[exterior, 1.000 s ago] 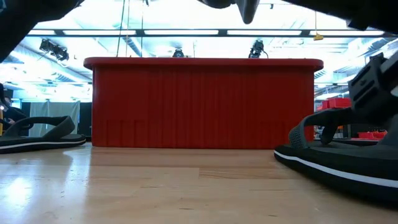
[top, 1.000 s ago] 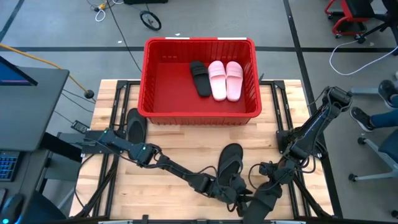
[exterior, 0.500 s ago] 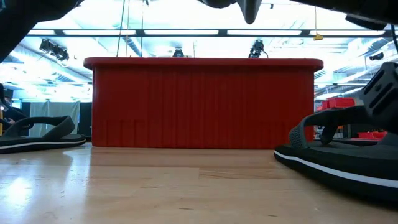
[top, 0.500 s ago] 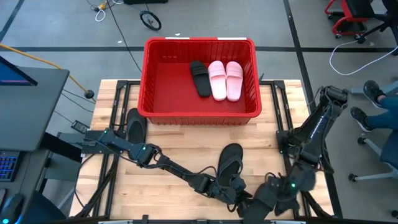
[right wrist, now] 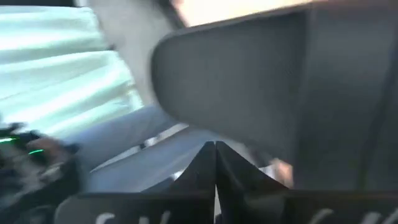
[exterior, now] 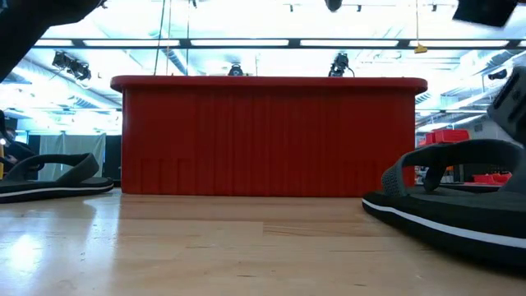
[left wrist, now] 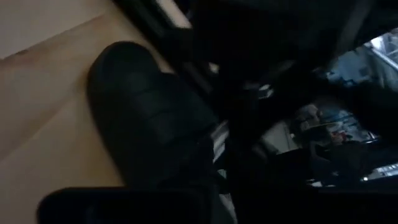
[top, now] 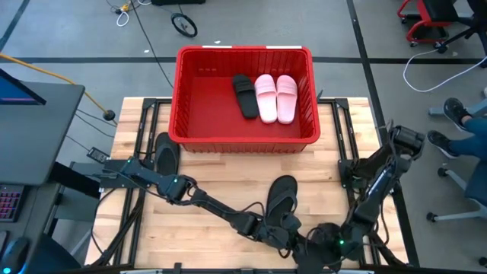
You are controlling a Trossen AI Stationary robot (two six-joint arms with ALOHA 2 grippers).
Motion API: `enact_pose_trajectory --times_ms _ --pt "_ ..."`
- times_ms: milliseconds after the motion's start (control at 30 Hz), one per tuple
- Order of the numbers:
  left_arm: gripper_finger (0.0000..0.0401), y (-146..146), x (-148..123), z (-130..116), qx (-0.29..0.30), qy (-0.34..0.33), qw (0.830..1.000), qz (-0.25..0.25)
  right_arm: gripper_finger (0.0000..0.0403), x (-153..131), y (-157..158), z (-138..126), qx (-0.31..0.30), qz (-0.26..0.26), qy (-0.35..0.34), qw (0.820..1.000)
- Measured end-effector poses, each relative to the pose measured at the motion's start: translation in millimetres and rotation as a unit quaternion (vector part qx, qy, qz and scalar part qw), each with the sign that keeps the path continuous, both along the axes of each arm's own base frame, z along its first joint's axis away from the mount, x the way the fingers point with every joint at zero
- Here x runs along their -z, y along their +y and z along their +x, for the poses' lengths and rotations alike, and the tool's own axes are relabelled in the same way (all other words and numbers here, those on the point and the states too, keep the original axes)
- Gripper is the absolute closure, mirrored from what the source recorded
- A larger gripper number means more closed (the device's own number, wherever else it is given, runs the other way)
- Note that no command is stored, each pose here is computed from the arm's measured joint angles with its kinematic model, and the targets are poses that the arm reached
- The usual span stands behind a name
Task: Pick and place slides into bin
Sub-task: Put the black slide into the red bin
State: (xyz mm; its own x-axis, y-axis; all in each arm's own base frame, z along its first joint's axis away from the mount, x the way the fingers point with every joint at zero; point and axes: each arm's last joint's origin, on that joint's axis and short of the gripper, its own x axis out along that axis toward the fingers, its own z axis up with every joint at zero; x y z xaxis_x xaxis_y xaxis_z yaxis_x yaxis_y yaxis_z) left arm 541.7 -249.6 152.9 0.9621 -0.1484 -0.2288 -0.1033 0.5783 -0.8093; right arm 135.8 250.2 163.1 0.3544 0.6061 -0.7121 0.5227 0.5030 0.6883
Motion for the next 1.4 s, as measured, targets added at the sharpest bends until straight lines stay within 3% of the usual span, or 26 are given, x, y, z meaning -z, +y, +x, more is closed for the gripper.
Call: enact_pose_trajectory --times_ms 100,233,400,533,667,800,900,1067,1400 --pt "0.0393 0.9 -11.6 -0.7 0.007 -0.013 1.0 0.017 0.0393 5.3 -9.1 5.8 0.006 -0.077 0.04 0.996" --pt "0.0385 5.9 -29.6 -1.8 0.015 -0.019 0.999 0.037 0.0398 4.2 -33.7 13.9 -0.014 -0.166 0.091 0.982" --pt "0.0378 16.7 -44.2 -2.6 0.012 -0.009 0.996 0.082 0.0399 -2.8 -67.0 25.4 -0.035 -0.224 0.103 0.968" --pt "0.0394 23.6 -69.3 -11.3 0.011 0.025 0.995 0.093 0.0398 -16.8 -80.3 35.1 -0.032 -0.21 0.061 0.975" --pt "0.0393 28.2 -90.3 -22.5 0.005 0.06 0.992 0.107 0.04 -34.7 -88.5 30.1 0.009 -0.206 0.027 0.978" --pt "0.038 20.4 -101.0 -33.3 0.038 0.073 0.989 0.126 0.0396 -56.4 -86.5 19.0 0.054 -0.153 -0.004 0.987" --pt "0.0378 14.8 -105.7 -38.4 0.049 0.07 0.987 0.137 0.0395 -58.7 -84.5 7.8 0.013 -0.165 -0.013 0.986" --pt "0.0391 19.7 -108.6 -38.4 0.037 0.075 0.986 0.147 0.0382 -53.7 -91.6 -4.0 -0.049 -0.23 0.007 0.972" --pt "0.0381 12.2 -102.7 -43.5 0.041 0.098 0.984 0.141 0.0304 -50.4 -91.2 -3.1 -0.095 -0.252 -0.004 0.963"
